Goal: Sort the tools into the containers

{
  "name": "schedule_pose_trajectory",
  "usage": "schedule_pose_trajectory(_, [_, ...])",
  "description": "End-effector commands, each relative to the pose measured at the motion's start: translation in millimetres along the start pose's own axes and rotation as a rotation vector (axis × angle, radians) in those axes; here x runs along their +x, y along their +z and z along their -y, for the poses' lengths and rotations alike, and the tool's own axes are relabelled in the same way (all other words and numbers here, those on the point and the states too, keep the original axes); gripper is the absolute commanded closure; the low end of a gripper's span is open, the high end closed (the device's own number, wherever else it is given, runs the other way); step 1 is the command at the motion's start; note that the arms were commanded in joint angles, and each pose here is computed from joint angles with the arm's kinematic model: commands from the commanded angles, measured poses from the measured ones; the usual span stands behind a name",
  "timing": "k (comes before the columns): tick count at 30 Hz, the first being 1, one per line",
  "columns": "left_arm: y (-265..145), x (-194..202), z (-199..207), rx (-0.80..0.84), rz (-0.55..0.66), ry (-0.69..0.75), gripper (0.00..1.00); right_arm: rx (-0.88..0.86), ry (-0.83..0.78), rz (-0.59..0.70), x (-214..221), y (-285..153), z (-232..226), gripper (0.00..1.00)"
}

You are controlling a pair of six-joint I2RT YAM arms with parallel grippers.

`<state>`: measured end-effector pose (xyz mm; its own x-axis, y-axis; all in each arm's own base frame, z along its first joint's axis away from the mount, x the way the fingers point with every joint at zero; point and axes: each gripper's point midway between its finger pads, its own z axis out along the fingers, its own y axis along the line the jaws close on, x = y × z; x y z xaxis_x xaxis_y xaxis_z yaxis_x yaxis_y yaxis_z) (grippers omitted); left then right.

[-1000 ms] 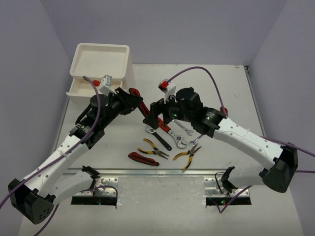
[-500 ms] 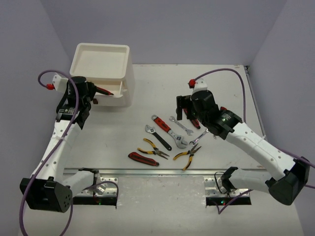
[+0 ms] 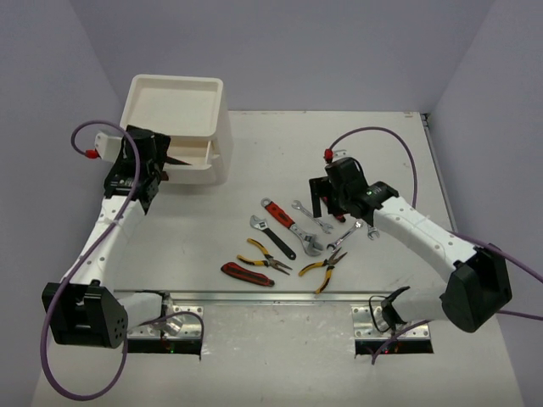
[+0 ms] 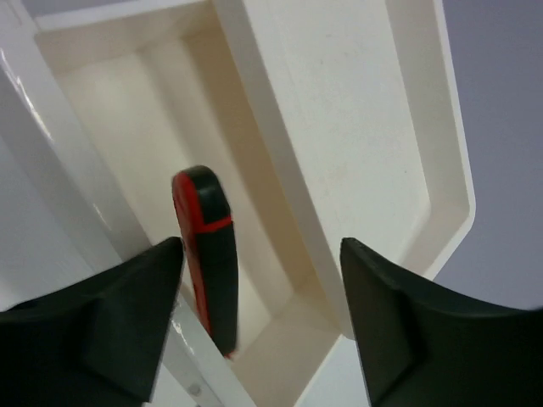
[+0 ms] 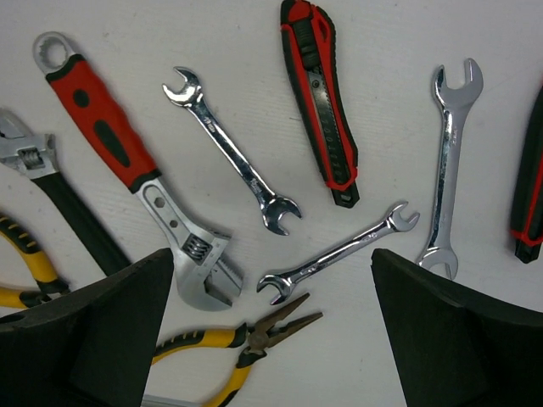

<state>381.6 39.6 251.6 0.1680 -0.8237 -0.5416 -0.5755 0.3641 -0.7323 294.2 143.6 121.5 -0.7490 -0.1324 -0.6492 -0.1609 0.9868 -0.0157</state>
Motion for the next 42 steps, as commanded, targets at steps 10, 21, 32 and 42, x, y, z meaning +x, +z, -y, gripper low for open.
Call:
schedule_pose_trajectory(10, [-58, -39, 49, 0.234, 0.025, 0.084, 0.0, -0.084, -0.057, -0.187, -9, 67, 27, 0.27])
schedule_pose_trajectory(21, [-142, -2, 62, 0.65, -0.186, 0.41, 0.0, -0.027, -0.094, -0.416, 30, 143, 41, 0.47])
schedule_pose_trajectory(32, [-179, 83, 61, 0.92, -0.491, 0.356, 0.0, -0.014, -0.059, -0.109, -28, 92, 24, 1.0])
schedule_pose_trajectory(42, [-225, 176, 83, 1.084, -0.711, 0.348, 0.01, -0.673, -0.105, 0.242, -43, -61, -119, 1.0])
